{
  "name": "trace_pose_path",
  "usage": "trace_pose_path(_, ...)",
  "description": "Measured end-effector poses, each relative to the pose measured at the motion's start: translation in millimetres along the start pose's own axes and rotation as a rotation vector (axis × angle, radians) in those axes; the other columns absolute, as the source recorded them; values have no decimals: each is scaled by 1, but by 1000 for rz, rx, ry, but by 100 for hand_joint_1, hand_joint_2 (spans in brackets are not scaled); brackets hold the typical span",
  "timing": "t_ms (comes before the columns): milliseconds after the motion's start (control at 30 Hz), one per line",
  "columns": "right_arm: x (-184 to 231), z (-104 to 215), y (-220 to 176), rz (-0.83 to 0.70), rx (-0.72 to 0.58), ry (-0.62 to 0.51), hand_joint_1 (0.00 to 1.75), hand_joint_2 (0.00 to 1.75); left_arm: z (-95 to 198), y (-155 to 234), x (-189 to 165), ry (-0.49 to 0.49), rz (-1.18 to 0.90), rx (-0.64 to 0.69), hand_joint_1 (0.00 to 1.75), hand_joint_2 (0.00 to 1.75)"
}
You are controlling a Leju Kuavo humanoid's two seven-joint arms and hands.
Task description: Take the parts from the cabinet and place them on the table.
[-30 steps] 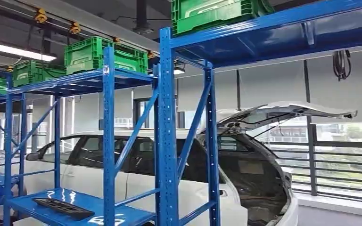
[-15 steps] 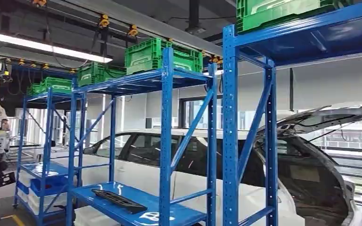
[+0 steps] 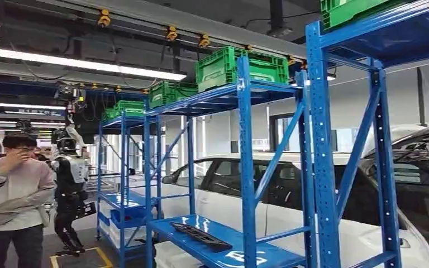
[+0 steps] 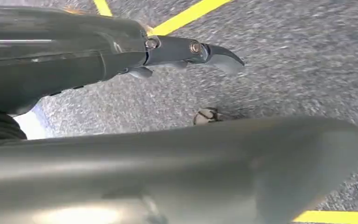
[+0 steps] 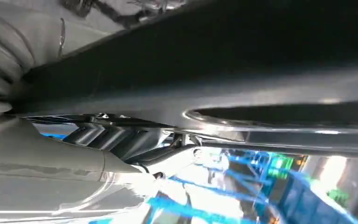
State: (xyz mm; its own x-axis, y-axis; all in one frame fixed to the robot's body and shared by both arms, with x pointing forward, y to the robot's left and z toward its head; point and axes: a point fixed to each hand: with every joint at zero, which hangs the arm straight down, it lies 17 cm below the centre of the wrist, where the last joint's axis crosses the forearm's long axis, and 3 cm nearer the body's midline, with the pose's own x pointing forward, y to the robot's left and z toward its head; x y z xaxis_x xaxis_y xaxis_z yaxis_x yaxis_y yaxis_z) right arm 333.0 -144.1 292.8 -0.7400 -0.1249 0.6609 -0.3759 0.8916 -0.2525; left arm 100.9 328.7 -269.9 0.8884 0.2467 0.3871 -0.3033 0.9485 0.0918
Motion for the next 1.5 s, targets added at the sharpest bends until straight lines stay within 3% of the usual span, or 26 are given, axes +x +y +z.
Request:
trace_pose_path(1033,0,-4,2,31,28,8,175,175,3,-16,2,-22,22,-33,0,0)
trace_pose_path(1500,4,15,-7,38,15,18,175,175,3,-28,5,-21,10,-47,0,0)
